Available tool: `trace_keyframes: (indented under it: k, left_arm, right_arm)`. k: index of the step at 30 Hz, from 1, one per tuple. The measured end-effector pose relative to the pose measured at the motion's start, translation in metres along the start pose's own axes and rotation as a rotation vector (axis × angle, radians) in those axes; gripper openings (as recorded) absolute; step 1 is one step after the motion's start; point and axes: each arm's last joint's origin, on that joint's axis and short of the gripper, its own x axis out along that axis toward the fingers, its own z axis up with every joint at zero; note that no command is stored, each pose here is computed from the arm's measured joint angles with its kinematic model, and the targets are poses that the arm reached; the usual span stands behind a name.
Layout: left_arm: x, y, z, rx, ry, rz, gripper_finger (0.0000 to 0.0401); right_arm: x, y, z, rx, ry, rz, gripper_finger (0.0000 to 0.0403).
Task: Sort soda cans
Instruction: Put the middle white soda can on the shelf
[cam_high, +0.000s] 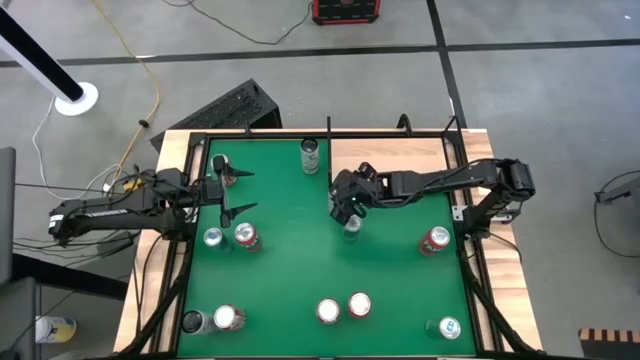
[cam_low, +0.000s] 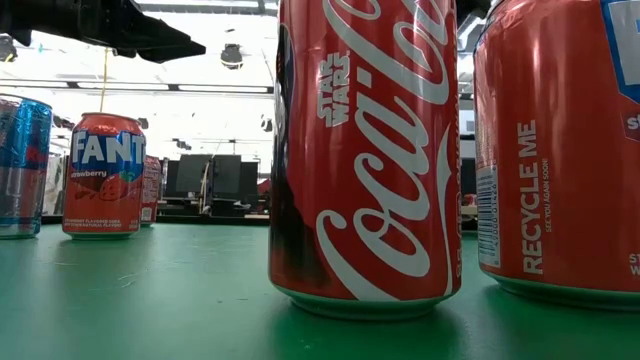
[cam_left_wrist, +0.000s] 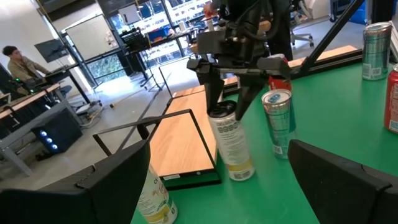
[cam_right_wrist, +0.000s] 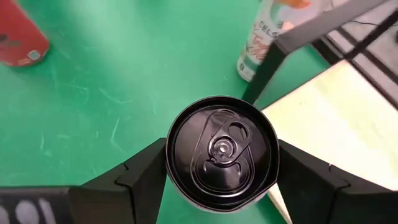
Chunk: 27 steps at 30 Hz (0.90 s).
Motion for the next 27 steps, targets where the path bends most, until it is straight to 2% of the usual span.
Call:
trace_keyframes:
  k: [3,10,15,19,24,27]
  left_arm:
    - [0.0,0.0,0.0,0.0,0.0,0.0,0.0368]
    - [0.0,0.0,0.0,-0.001,0.0,0.0,0.0368]
    - [0.0,0.0,0.0,-0.001,0.0,0.0,0.0368]
    - [0.0,0.0,0.0,-0.002,0.0,0.0,0.0368]
    - [0.0,0.0,-0.001,-0.001,0.005,-0.001,0.0368]
    - [0.0,0.0,-0.001,0.0,0.013,-0.004,0.0368]
  right_arm:
    - [0.0,0.0,-0.001,0.018,0.009,0.003,0.0289]
    - [0.0,0.0,0.0,0.019,0.023,0.045,0.0365]
    - [0.0,-0.004,0.004,-0.007,0.031,0.036,0.0385]
    - [-0.007,-0.007,0.014,-0.073,0.042,0.027,0.0386]
    - [-0.024,-0.012,0.028,-0.235,0.096,0.018,0.0384]
    - [-0.032,-0.011,0.035,-0.389,0.118,0.103,0.0384]
